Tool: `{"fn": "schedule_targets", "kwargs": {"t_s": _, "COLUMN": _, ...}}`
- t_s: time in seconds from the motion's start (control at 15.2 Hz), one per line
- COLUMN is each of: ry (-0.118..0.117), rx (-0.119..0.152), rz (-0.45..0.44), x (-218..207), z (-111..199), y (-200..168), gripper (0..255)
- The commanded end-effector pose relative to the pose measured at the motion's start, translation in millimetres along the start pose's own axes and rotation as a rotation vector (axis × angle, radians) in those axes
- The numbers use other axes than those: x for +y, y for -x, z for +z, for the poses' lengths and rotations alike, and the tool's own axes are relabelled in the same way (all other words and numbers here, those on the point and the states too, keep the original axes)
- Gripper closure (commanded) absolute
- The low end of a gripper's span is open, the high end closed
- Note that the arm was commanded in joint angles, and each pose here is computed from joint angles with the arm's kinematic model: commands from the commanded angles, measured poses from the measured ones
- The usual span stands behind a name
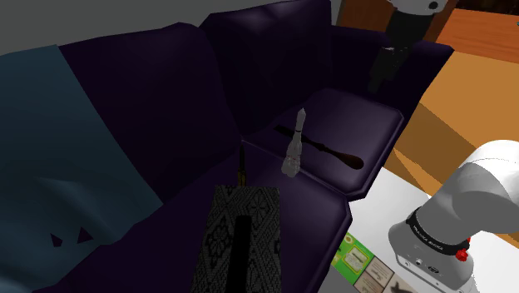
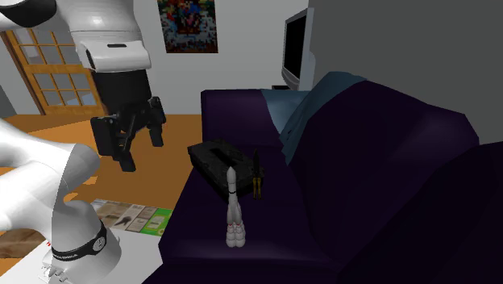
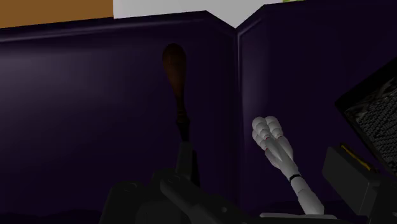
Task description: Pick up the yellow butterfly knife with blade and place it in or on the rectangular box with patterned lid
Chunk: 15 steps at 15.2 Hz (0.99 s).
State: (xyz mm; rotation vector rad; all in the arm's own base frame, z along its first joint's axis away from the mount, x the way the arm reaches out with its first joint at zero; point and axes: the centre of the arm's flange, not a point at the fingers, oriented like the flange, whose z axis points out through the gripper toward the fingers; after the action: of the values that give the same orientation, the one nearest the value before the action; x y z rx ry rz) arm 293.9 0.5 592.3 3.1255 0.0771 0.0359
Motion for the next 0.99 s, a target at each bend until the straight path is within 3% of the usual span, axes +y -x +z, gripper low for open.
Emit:
{"fn": "schedule_targets", "kwargs": {"t_s": 0.0, "ry": 0.0, "rx": 0.0, "rz": 0.0, "x": 0, "z": 0, "y": 0, "gripper": 0}}
{"fn": "schedule_targets", "kwargs": {"t_s": 0.92, "ry": -0.028, "rx": 0.144, "rz": -0.049, "x": -128, "z": 112, "y": -44, "gripper": 0}}
